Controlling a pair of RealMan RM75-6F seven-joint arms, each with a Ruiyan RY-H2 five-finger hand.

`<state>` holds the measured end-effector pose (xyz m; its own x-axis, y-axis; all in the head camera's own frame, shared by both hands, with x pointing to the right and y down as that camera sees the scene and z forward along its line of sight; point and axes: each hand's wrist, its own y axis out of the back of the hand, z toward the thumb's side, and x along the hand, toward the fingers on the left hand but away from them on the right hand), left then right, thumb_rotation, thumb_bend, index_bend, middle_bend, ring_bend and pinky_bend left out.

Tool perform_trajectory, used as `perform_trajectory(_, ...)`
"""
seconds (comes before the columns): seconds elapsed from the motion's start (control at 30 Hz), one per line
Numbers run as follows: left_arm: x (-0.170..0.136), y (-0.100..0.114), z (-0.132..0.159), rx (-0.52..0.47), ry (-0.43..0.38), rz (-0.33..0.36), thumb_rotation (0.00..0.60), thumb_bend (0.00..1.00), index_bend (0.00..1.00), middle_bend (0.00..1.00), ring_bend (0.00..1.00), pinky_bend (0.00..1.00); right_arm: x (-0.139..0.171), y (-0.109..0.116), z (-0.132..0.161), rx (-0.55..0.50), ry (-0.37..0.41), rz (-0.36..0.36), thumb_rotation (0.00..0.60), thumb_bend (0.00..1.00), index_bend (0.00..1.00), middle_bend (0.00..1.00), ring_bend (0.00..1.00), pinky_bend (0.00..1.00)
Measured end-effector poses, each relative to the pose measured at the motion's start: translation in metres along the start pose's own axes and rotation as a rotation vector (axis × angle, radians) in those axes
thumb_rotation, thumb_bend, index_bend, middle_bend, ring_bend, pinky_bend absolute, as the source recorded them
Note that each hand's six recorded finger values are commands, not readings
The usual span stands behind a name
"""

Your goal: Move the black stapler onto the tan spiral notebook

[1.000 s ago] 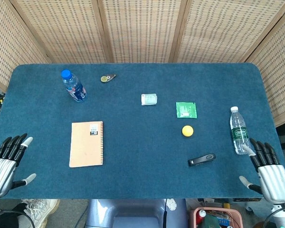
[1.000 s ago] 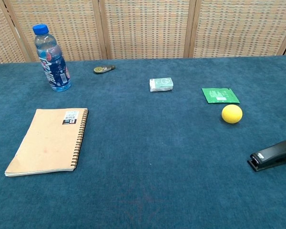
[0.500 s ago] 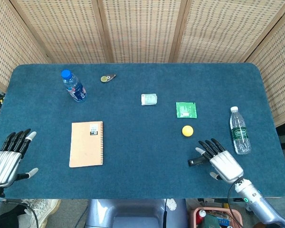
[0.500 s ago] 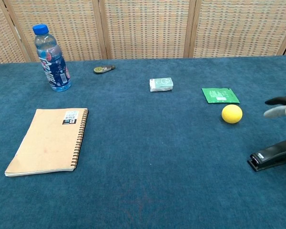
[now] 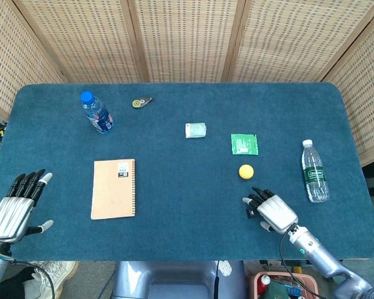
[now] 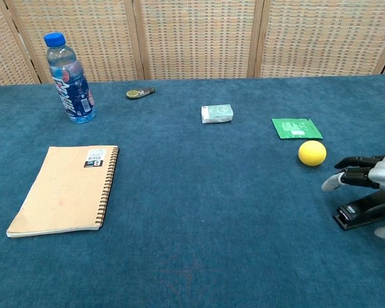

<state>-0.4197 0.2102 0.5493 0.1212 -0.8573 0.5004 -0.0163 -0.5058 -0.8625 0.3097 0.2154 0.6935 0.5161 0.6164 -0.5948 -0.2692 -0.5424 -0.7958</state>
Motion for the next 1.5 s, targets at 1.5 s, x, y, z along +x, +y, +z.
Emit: perform_trajectory(1.5,0.028,0.003,-0.02,-0.128,0.027,-0.085,0.6,0.0,0.0,0.0,0.0,0.0,-0.179,0.111,0.18,0.471,0.483,-0.178,0.6,0.52,0.51,0.55,0.39,0.49)
